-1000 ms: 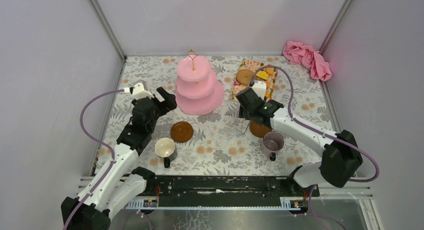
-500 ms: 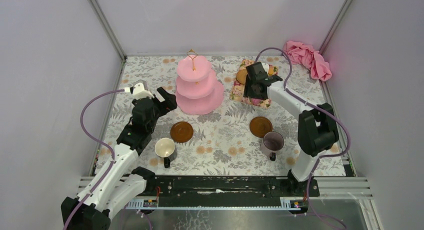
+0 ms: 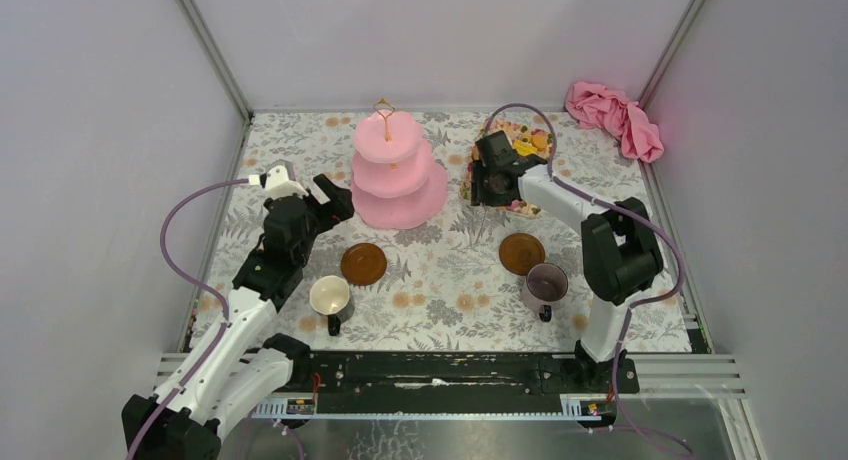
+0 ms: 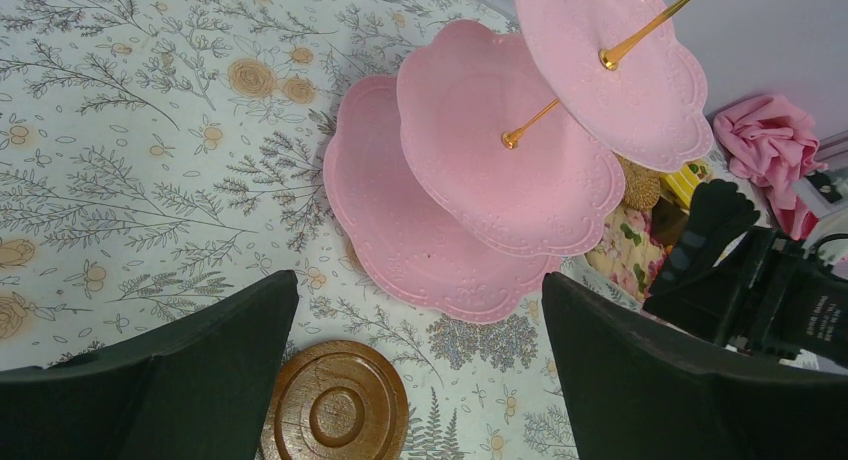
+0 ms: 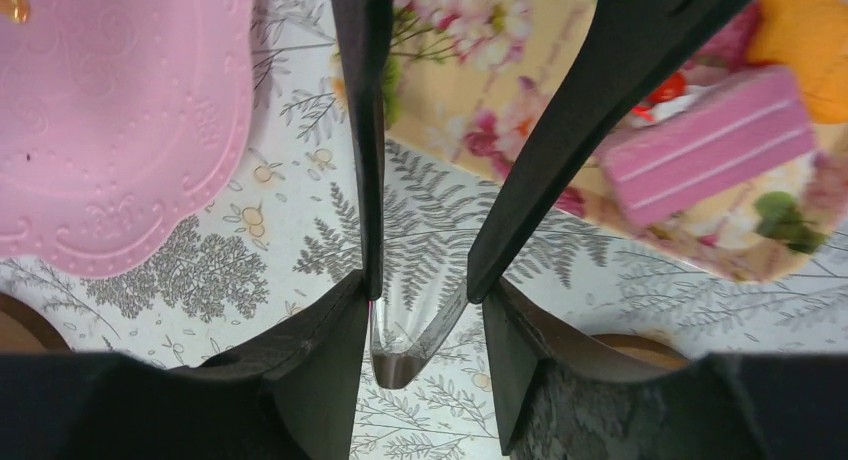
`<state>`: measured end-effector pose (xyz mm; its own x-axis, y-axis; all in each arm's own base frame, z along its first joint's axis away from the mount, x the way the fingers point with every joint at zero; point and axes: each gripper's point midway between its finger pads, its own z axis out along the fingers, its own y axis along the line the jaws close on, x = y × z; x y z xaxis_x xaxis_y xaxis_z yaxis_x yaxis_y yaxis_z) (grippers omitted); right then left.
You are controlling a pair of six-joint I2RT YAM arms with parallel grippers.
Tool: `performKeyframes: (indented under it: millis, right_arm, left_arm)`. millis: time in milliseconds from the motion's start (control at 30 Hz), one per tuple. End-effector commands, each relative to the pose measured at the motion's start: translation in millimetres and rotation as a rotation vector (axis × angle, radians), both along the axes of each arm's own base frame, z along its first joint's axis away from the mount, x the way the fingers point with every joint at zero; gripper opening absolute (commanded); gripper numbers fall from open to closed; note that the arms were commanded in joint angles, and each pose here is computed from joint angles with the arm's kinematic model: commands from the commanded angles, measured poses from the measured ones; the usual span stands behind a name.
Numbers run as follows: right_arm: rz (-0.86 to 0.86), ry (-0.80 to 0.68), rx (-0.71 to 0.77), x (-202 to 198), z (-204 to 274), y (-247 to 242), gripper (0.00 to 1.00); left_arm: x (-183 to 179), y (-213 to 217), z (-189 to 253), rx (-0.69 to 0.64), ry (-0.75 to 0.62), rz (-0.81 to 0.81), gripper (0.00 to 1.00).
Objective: Serve the afternoon tea
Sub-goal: Place the clamp on the tray.
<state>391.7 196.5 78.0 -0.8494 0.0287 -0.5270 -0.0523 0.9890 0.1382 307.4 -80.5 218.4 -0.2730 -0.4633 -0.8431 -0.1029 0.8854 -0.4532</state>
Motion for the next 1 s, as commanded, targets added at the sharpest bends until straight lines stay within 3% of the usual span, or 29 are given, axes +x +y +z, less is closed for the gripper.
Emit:
performKeyframes:
  millis: [0,333,733,967]
  right_arm:
    - [0.072,0.000,0.017,-1,-8,19,0.51]
    - [0.087,0.057,-0.032,-2,-39,17,0.57]
    - [0.085,-0.047,-0.089,-9,-33,21,0.91]
    - [0.063,-0.151,-0.103,-30,-26,27,0.94]
  left_arm:
    - [4,-5,9,-0.015,-0.048,-0.014,1.00]
    - [4,-5,8,-0.010,-0.047,-0.013,1.00]
    - [4,-4,9,-0.007,-0.049,-0.011,1.00]
    - [4,-3,9,-0.005,-0.051,-0.009,1.00]
